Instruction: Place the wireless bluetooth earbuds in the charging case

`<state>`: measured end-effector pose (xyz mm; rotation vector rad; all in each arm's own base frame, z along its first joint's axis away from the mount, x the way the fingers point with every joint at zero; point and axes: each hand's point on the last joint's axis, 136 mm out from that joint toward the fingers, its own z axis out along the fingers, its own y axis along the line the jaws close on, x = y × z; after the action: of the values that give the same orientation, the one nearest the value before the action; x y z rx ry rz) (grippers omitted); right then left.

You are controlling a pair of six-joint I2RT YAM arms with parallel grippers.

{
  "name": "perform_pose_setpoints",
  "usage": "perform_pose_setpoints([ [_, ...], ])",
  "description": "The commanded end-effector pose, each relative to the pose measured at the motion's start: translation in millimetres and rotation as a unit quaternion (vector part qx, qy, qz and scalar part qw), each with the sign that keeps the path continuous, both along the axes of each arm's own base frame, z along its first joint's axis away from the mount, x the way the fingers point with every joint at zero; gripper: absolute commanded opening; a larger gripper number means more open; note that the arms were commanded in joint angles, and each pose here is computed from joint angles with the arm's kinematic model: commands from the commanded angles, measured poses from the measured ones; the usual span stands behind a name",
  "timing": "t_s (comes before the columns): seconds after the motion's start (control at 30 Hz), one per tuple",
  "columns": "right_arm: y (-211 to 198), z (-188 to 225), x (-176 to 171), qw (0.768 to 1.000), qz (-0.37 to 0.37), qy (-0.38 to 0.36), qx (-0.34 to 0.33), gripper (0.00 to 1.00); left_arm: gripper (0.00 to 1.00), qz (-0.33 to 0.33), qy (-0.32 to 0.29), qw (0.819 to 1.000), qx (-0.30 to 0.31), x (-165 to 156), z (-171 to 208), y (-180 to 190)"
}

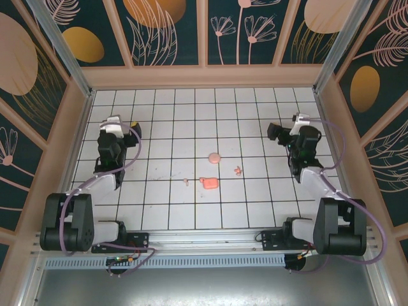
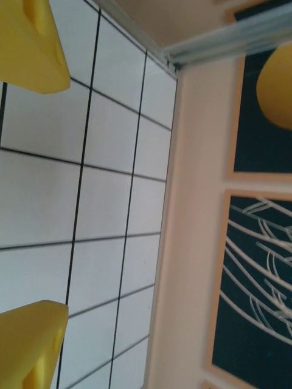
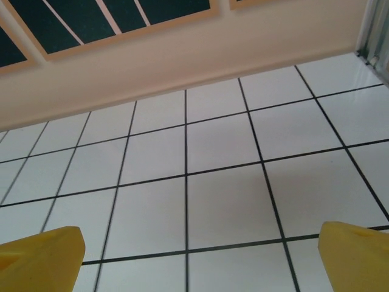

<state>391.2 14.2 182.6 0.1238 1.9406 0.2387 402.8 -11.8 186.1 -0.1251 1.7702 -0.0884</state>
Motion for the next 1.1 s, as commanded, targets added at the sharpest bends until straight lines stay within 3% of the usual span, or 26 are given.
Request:
perform_pose_setpoints([
  [0.0,13.0,-31.3,-31.3,0.988,0.0,0.154,0.017,0.99,0.85,-0.053,0.091,0.994,-0.025,-7.0,-16.1,-34.0],
  [0.1,38.3,-29.7,-46.7,0.977,0.032,0.209,0.005,0.99,0.83,-0.079,0.131,0.988,-0.022,-7.6,-13.2,-58.8],
  [0.33,107.7,-33.3,-87.0,0.948,0.092,0.305,0.0,0.99,0.75,-0.122,0.213,0.965,-0.093,-19.5,-26.9,-95.0],
  [0.5,157.7,-43.7,-114.7,0.924,0.133,0.358,0.008,0.89,0.7,-0.129,0.248,0.952,-0.127,-36.1,-41.7,-103.6],
  [0.77,189.3,-70.9,-149.7,0.882,0.147,0.447,-0.023,0.77,0.7,-0.136,0.282,0.939,-0.141,-55.1,-64.2,-109.3],
  [1.07,226.1,-85.3,-162.2,0.854,0.175,0.488,-0.045,0.75,0.7,-0.141,0.313,0.929,-0.14,-58.9,-84.9,-113.3],
])
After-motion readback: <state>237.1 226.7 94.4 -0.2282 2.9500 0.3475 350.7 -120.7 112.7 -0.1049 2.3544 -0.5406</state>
